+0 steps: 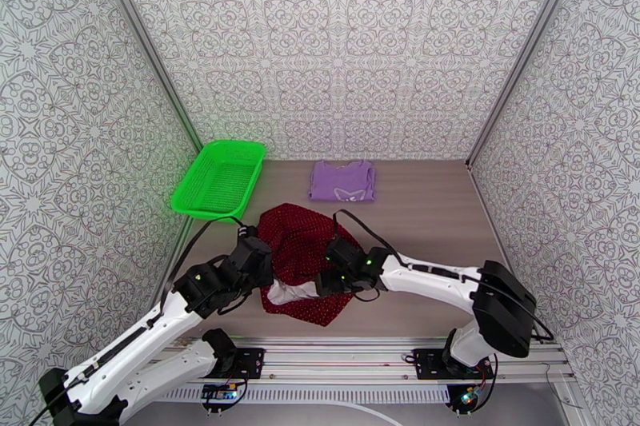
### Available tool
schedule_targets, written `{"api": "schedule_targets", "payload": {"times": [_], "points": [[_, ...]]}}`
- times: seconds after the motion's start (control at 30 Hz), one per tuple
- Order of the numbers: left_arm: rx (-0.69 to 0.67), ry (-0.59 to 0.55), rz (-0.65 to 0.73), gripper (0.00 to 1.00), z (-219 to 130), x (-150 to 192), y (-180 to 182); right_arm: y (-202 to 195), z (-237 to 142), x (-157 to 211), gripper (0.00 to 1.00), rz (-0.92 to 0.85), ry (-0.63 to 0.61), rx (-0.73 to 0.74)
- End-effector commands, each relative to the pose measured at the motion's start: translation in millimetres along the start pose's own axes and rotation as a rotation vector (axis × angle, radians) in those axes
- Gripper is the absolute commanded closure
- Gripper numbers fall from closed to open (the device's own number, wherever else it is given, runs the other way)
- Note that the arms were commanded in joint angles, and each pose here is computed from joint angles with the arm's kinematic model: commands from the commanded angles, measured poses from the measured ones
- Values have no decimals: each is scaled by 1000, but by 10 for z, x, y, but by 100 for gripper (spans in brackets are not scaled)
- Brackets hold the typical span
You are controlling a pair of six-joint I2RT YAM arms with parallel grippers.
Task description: Fold and stack the mixed laundry pile
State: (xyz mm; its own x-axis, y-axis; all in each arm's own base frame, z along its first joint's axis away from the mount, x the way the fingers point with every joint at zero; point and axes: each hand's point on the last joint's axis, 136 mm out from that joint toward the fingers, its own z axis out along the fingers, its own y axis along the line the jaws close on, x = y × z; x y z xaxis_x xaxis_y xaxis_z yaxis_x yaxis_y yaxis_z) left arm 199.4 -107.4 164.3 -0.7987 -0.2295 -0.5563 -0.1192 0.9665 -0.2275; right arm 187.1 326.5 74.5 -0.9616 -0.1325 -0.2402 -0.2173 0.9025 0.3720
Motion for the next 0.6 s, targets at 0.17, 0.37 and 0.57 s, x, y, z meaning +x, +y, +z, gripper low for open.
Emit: {"api": "schedule_targets", "payload": {"times": [0.17, 0.37, 0.57], "points": [[41, -50, -41, 100, -67, -30, -31, 17, 164, 141, 24, 180, 19, 20], [66, -41, -56, 100, -52, 73, -58, -24, 190, 351, 24, 286, 44, 48], [69, -36, -56, 100, -6, 172, -83, -60, 226, 560, 31, 363, 76, 58]]}}
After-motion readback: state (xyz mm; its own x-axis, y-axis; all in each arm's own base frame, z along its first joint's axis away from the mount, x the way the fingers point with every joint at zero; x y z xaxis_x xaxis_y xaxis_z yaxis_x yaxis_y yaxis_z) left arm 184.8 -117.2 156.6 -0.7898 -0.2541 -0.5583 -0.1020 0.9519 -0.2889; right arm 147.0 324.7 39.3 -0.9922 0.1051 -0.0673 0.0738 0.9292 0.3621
